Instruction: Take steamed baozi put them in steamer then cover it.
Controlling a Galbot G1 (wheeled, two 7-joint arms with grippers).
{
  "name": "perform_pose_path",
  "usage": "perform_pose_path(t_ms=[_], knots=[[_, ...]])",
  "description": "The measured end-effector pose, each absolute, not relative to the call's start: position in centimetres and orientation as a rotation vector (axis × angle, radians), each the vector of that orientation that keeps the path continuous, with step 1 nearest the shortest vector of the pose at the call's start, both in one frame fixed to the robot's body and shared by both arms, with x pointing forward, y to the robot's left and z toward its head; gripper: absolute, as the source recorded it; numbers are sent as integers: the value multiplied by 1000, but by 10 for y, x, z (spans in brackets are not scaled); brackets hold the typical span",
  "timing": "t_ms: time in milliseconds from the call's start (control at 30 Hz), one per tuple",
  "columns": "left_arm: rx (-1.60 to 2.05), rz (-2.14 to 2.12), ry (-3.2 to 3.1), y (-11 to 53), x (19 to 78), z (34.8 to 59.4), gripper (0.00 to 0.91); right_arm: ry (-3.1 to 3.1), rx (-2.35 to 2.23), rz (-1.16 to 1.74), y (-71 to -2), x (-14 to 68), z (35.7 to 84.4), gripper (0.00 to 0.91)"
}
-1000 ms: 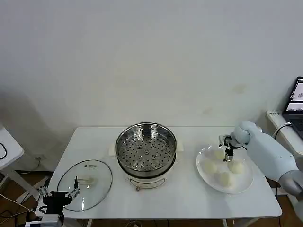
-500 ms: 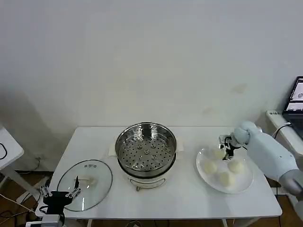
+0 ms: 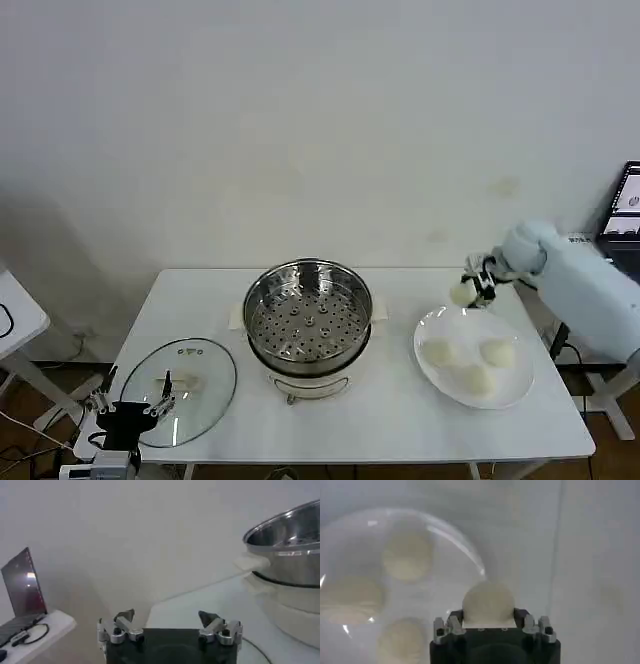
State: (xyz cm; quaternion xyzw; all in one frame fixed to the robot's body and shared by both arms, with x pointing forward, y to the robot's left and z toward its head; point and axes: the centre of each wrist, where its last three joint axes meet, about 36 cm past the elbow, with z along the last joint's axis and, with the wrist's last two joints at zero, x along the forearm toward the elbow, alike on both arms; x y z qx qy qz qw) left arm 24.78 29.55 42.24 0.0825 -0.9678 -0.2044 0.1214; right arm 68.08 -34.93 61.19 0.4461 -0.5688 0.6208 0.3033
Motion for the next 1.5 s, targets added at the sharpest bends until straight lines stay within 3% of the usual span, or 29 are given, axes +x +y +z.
perform_pose_path(t_ms=[267,467,900,1500], knots=[[252,-614,-2820,299,244,426,907,-1530,1324,1788,-277,687,680,665],[259,-610,-2818,299,242,428,907,-1468,1478,1902,-203,684,693,665],[262,-573,-2785,308,233,432,907,-1187,1765,2176,-92,677,658,665],[297,-546,-2772,315,231,431,907,-824,1933,2467,-58,684,601,665]])
